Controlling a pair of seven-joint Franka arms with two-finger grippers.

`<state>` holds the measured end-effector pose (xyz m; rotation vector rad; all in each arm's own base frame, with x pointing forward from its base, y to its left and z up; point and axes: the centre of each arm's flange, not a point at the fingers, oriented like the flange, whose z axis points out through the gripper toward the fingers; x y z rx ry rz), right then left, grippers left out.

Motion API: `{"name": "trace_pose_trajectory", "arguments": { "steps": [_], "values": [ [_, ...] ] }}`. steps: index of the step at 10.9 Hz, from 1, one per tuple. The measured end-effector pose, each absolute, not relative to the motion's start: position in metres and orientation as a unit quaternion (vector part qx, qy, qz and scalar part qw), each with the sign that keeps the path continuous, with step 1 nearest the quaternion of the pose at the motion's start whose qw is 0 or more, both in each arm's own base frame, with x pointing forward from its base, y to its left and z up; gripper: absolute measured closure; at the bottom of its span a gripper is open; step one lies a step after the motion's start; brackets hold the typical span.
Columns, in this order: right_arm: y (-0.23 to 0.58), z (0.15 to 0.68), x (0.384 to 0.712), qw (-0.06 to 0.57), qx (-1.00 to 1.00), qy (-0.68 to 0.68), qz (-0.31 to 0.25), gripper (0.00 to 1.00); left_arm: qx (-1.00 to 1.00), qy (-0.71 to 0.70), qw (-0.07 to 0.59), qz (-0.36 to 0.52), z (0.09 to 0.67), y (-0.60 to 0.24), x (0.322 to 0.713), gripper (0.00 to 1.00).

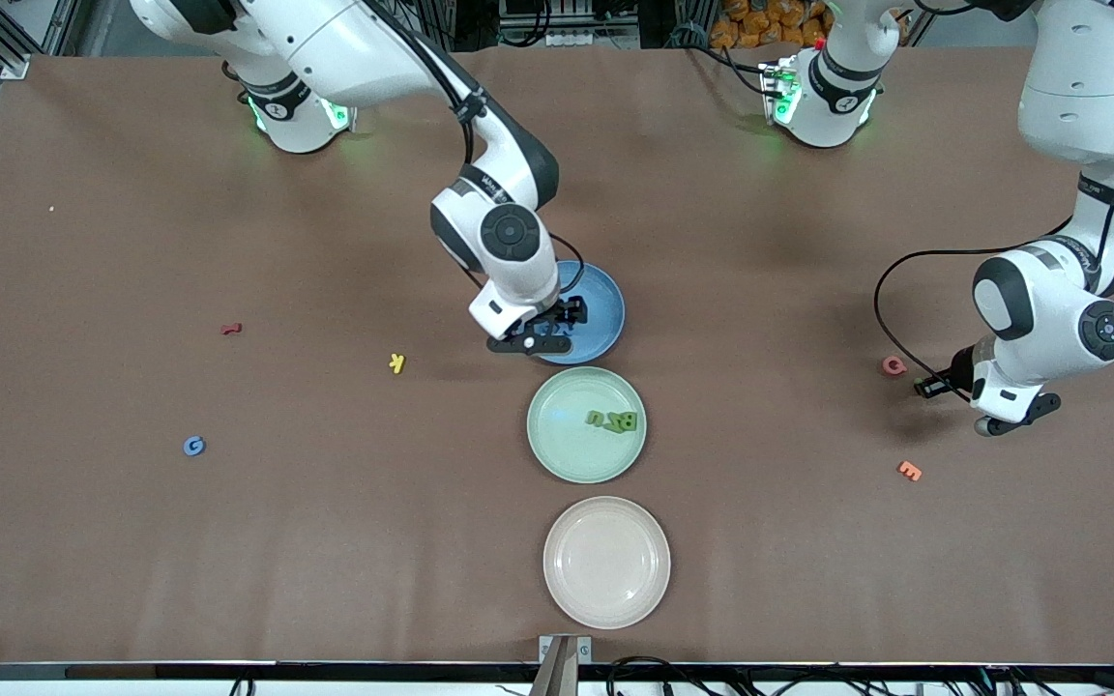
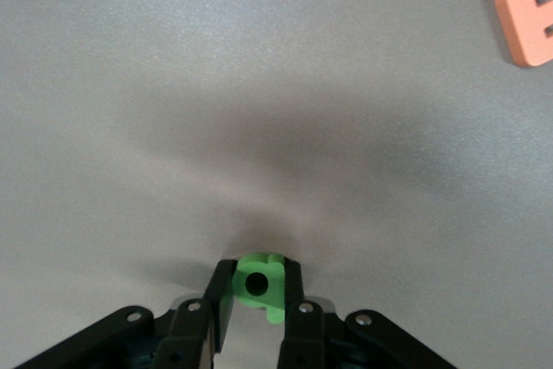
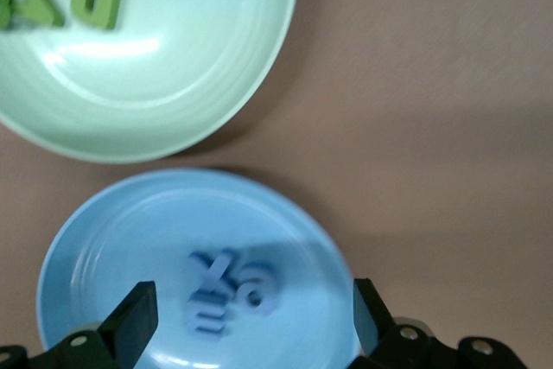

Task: Sort letters by color into matching plates
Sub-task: 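Release the E on the blue plate while the left gripper lifts p, then carry the green p to the green plate while the right gripper reaches c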

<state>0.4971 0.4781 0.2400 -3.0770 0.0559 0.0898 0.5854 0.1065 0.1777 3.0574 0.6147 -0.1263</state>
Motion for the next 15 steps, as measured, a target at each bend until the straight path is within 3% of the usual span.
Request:
{"name": "trace_pose_trajectory", "arguments": {
  "steps": [4, 10, 15],
  "values": [
    [0.403, 0.266, 0.552, 0.019, -0.999, -0.006, 0.04, 0.0, 0.991, 0.128, -0.009, -0.035, 0.186, 0.072, 0.601, 0.72],
    [0.244, 0.284, 0.638, 0.006, -0.999, -0.032, 0.024, 0.0, 0.997, 0.025, -0.031, -0.07, 0.264, -0.028, 0.654, 0.72],
    [0.115, 0.291, 0.673, -0.013, -1.0, -0.016, 0.015, 0.0, 0.998, -0.024, -0.02, -0.056, 0.284, -0.16, 0.652, 0.72]
  ]
}}
